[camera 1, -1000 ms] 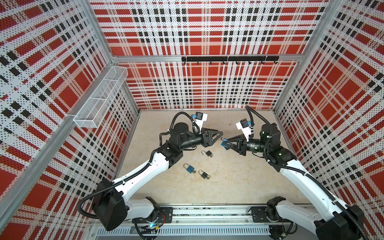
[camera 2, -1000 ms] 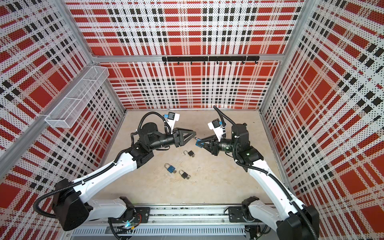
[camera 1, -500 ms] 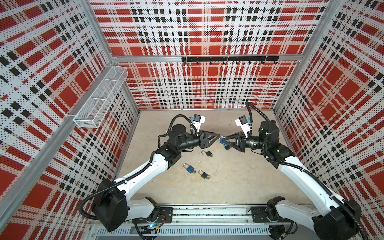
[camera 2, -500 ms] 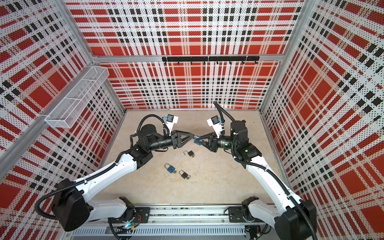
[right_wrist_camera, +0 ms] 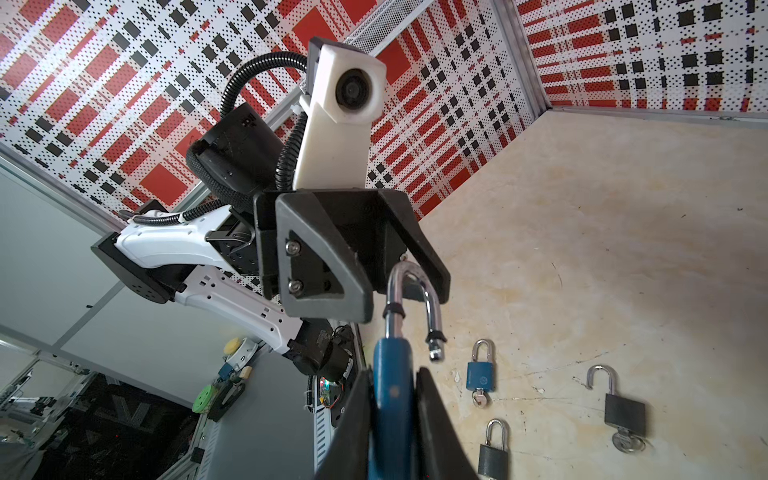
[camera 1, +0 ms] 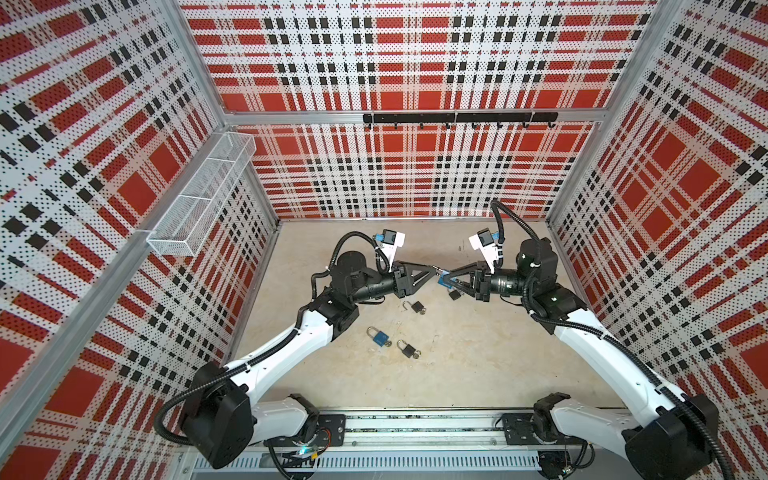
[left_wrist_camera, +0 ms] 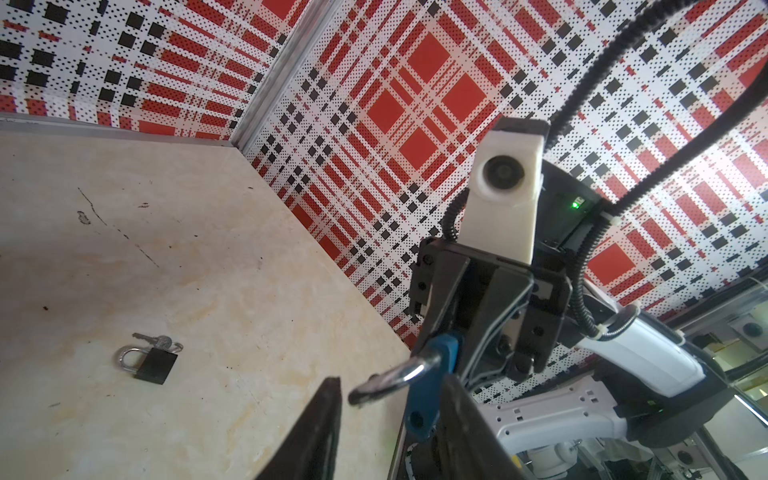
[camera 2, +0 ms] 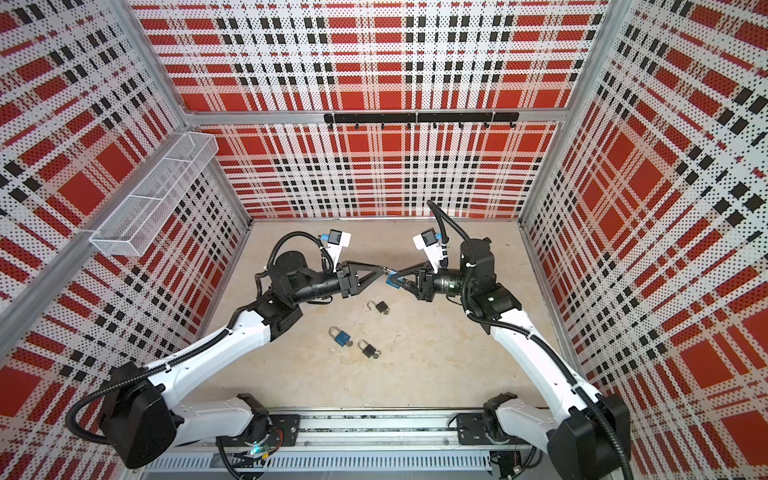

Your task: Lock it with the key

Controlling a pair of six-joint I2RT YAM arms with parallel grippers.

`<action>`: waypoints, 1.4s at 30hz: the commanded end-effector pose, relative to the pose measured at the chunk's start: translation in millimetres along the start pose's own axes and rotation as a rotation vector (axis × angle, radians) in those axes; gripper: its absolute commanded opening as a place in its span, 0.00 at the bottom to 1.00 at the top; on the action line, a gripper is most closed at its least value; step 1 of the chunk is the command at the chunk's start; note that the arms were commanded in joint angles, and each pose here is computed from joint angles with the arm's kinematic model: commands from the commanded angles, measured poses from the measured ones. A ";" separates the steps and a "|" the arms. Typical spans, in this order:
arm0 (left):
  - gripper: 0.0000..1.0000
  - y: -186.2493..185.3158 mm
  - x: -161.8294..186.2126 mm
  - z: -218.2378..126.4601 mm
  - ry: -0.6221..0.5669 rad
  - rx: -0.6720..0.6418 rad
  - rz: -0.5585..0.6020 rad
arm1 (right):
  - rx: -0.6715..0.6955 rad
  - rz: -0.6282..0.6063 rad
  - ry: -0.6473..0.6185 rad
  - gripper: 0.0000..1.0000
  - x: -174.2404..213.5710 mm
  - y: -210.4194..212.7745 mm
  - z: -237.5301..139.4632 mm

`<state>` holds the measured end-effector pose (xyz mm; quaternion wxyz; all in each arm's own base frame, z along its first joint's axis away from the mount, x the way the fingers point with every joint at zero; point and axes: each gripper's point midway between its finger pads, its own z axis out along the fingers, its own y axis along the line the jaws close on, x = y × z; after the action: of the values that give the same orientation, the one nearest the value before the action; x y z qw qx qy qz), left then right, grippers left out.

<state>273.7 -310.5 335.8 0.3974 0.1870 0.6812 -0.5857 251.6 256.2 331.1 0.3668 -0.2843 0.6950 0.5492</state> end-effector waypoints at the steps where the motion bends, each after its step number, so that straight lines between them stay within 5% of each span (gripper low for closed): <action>1: 0.44 -11.4 -17.1 -6.9 -0.057 0.024 0.038 | -0.054 -0.079 -0.038 0.00 -17.1 17.4 -1.8; 10: 0.43 -16.4 -20.8 2.3 -0.054 0.057 0.035 | -0.062 -0.065 -0.032 0.00 -14.9 15.1 0.1; 28: 0.18 -15.5 -12.2 3.7 -0.033 0.067 0.016 | -0.074 -0.068 -0.033 0.00 -16.4 18.4 -0.2; 35: 0.00 -9.9 -10.4 5.9 -0.032 0.053 0.008 | -0.114 -0.046 -0.026 0.00 -15.5 26.7 -0.1; 42: 0.00 -3.6 -8.3 8.4 -0.035 0.041 0.006 | -0.177 -0.038 -0.021 0.00 -15.5 41.1 -1.1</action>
<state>269.8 -316.4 352.4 0.4000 0.1966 0.6520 -0.6134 247.7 258.1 341.0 0.3519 -0.2763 0.6842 0.5759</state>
